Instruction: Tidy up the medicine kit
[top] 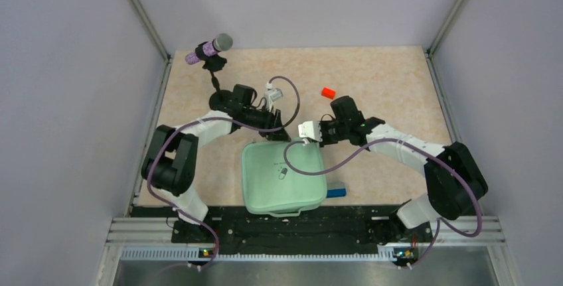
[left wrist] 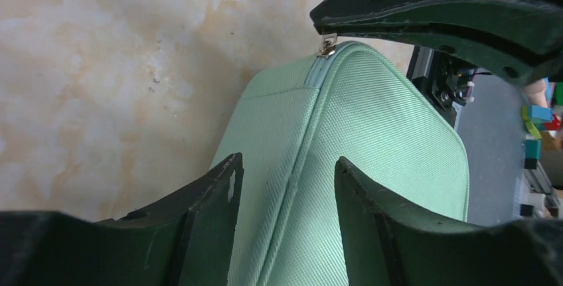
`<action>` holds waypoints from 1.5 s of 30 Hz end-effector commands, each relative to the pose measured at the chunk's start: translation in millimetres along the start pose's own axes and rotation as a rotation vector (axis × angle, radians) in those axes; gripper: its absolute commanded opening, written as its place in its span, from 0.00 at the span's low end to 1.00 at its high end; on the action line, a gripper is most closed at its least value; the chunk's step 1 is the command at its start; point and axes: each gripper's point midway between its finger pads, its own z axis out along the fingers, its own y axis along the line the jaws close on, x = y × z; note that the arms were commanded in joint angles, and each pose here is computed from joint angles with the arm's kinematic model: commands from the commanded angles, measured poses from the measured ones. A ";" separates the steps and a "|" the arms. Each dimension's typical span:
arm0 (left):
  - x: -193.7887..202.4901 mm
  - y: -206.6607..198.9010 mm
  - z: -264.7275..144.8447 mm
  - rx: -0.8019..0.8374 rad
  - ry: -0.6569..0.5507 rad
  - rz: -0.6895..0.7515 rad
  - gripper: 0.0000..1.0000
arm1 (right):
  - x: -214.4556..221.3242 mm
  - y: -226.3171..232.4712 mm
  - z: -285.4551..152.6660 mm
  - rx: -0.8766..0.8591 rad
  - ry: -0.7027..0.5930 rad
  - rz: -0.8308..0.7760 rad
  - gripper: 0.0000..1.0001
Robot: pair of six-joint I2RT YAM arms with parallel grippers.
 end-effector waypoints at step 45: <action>-23.0 100.1 -89.5 -0.467 -0.332 -0.286 0.00 | 9.5 130.2 -64.2 -0.250 -0.059 0.207 0.00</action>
